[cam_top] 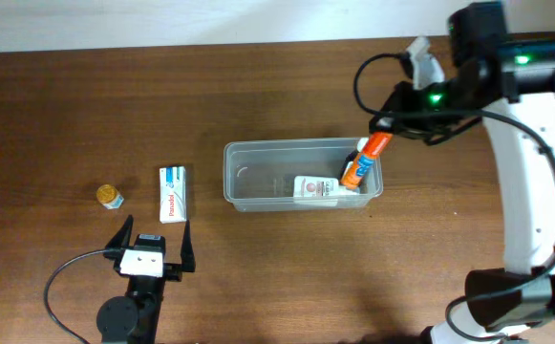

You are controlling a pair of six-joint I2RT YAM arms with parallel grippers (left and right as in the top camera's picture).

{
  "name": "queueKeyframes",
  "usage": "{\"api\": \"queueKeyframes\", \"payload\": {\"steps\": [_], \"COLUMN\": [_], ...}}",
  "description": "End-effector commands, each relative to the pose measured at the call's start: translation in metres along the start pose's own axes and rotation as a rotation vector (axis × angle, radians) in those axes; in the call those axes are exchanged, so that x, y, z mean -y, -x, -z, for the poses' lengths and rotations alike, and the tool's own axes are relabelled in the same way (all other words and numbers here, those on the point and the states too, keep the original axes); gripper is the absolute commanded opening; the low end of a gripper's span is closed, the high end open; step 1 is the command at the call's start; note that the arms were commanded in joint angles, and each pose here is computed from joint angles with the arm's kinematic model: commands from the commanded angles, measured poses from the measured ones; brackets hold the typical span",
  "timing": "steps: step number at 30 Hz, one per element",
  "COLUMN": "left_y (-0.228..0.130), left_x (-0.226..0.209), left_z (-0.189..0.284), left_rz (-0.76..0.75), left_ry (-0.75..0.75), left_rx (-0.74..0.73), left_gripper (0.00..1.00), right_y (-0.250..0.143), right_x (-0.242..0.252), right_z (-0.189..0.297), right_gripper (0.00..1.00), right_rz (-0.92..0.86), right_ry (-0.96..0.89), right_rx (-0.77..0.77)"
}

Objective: Pack container
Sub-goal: 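Carry the orange tube over the container and lower it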

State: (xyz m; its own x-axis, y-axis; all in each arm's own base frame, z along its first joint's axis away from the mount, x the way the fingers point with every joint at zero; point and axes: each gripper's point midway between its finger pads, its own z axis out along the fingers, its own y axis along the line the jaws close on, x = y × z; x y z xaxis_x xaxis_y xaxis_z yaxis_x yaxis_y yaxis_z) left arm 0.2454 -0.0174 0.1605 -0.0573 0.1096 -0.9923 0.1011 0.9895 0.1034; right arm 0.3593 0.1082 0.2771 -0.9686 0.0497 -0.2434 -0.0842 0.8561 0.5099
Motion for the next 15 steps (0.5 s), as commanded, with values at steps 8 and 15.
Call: {"api": "queueKeyframes", "payload": {"steps": [8, 15], "left_y": [-0.002, -0.002], "left_x": [0.001, 0.001], "left_z": [0.0, 0.0], "left_rz": [-0.009, -0.009], "left_ry": [-0.006, -0.006], "left_rx": [0.0, -0.001], "left_gripper": [0.99, 0.99], "right_y": [0.019, 0.024], "right_x": [0.023, 0.029], "right_z": [-0.074, -0.09], "right_gripper": [0.17, 0.17], "right_rz": [-0.057, 0.091], "right_ry": [-0.018, -0.281], "right_rx": [0.055, 0.118]}}
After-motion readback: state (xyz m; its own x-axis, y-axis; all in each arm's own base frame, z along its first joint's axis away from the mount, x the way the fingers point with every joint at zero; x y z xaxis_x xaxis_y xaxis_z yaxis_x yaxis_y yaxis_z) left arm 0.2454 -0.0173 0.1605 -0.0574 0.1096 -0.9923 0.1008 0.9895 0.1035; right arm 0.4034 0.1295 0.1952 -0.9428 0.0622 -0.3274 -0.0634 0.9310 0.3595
